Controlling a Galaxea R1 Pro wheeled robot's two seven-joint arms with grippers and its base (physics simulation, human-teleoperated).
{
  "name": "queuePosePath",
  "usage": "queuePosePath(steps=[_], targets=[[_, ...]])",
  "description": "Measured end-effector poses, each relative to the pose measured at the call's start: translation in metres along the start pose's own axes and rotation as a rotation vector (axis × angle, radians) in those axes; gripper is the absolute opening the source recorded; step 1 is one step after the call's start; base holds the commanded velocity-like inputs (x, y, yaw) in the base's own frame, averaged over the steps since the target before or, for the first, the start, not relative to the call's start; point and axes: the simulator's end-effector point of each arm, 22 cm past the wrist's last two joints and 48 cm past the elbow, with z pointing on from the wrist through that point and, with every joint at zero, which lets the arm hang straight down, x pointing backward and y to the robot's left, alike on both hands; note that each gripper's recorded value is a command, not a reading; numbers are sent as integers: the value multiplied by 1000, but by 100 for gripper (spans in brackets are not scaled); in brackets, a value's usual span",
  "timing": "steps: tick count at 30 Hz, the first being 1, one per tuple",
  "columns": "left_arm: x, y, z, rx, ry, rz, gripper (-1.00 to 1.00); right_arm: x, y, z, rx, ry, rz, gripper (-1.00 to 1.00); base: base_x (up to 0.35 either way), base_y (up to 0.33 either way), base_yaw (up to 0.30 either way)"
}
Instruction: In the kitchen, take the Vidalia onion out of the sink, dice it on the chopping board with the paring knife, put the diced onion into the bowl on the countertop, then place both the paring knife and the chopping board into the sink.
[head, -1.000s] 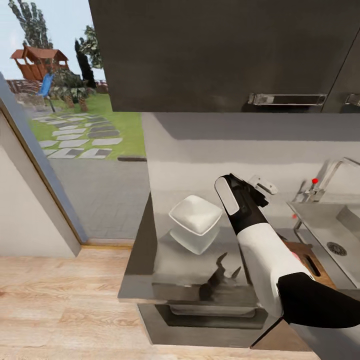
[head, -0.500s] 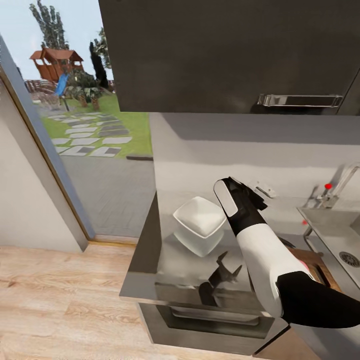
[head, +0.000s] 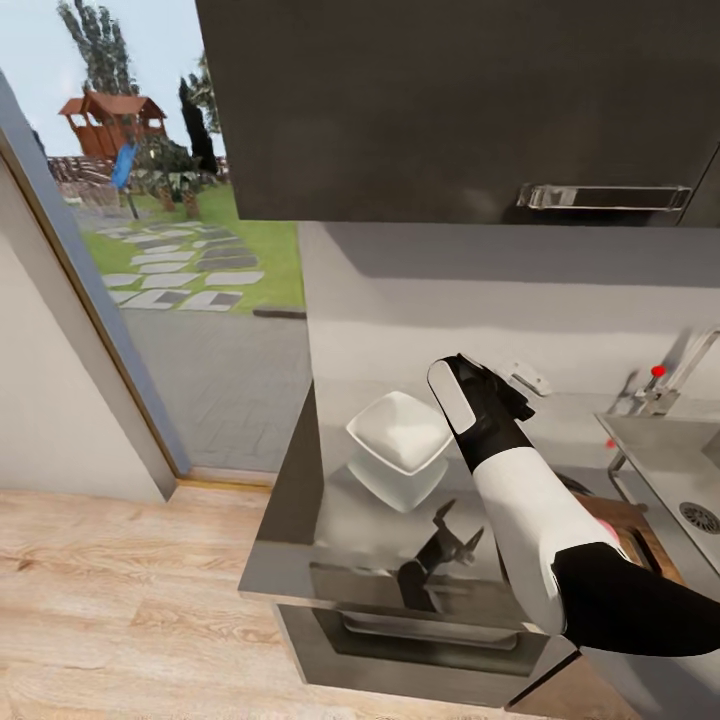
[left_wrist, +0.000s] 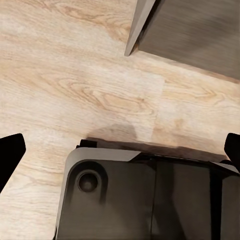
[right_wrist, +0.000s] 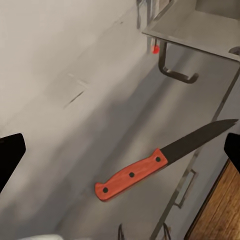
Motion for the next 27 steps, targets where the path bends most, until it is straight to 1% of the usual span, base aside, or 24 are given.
queuePosePath(steps=[13,27], targets=[[6,1,0,-4,19,-1,100,11,1,8,10,10,-14,100,28,0,0],[8,2,0,-4,23,-1,100,12,0,9,11,12,-15,100,0,0,0]])
